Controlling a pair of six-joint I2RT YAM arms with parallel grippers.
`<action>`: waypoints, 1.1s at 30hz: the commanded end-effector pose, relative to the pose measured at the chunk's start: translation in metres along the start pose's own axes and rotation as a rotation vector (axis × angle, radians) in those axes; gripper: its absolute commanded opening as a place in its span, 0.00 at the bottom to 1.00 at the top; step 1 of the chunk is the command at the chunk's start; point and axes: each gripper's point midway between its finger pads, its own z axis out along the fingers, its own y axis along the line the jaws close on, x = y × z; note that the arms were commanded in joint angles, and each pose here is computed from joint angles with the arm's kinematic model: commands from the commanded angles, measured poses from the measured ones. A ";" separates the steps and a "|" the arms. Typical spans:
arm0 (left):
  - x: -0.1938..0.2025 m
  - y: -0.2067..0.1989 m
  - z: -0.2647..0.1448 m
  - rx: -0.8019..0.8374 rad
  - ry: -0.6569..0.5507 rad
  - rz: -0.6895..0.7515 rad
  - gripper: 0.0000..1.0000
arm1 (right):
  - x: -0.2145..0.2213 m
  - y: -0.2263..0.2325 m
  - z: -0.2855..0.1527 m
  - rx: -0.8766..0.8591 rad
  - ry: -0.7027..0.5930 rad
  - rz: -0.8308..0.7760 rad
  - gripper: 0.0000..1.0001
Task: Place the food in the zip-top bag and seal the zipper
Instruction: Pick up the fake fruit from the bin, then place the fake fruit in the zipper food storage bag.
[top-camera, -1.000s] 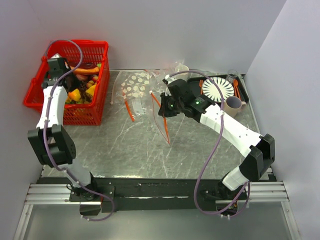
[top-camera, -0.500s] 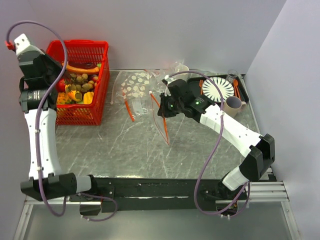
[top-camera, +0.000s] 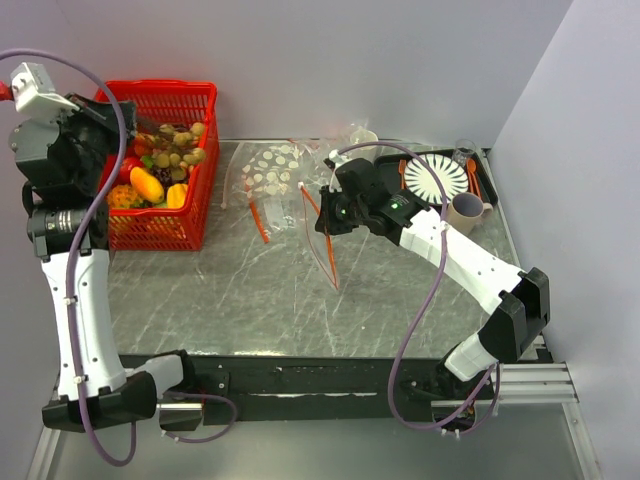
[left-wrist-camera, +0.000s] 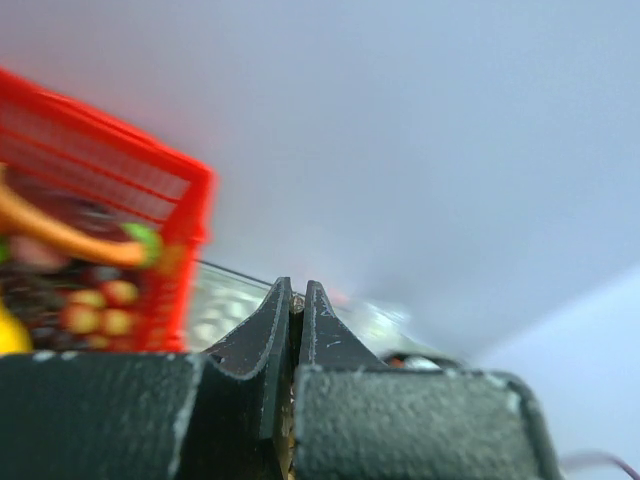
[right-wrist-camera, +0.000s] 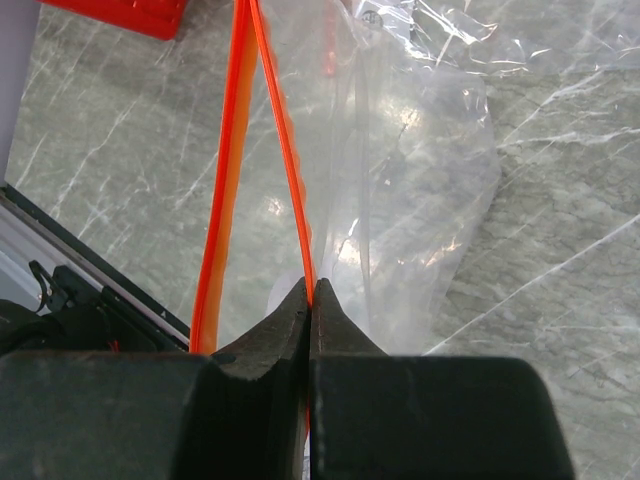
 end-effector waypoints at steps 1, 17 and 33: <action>0.013 -0.058 -0.008 0.316 0.087 -0.107 0.01 | -0.020 0.010 -0.016 -0.039 -0.064 -0.009 0.03; 0.103 -0.170 -0.055 0.966 0.451 -0.460 0.01 | -0.033 0.030 -0.024 -0.116 -0.074 -0.012 0.03; 0.114 -0.207 -0.093 1.219 0.389 -0.714 0.01 | -0.039 0.066 -0.057 -0.359 -0.065 0.036 0.03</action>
